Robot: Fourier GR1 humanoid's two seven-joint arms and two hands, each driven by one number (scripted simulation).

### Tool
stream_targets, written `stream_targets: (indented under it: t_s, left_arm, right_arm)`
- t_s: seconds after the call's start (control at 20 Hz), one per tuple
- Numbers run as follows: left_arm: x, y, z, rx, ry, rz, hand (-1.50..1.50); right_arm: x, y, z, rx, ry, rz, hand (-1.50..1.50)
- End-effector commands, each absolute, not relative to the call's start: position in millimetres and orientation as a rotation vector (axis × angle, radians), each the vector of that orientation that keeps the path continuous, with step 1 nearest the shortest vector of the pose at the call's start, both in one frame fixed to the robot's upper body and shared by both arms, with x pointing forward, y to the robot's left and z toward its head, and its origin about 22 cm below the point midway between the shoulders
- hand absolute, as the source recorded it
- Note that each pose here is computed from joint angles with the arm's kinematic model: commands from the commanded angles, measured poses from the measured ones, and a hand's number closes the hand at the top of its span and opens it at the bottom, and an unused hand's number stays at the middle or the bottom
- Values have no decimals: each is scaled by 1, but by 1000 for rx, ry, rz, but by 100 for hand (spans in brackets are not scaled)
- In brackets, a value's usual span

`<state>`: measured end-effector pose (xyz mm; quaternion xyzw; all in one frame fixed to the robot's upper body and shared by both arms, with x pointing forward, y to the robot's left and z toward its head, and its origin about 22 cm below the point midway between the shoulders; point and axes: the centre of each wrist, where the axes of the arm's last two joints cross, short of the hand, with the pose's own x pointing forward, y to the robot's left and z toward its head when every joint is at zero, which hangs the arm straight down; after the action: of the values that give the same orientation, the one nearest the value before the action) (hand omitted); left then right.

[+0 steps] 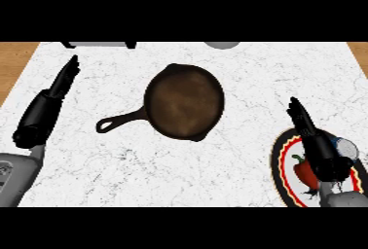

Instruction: Pick the bell pepper from the plate and place it in the pan

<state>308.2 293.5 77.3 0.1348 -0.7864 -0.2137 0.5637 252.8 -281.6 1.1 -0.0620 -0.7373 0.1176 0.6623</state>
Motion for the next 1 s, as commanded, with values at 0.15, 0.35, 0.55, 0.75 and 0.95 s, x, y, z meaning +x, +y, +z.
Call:
stream_targets:
  t_s: [0.15,0.35,0.55,0.75,0.95]
  left_arm:
    - [291,337,34,438,-1499,-269,0]
    - [272,351,7,474,-1345,-219,0]
    - [261,367,-9,510,-1207,-79,0]
    - [268,371,14,491,-1188,-89,0]
    - [276,367,24,510,-1203,-86,0]
  right_arm:
    - [267,-256,34,379,-1753,548,-150]
    - [287,-325,107,-250,-1923,812,150]
    - [252,-342,19,119,-1918,47,150]
    - [231,-404,24,229,-2006,268,-150]
    - [235,-405,64,194,-1993,518,-150]
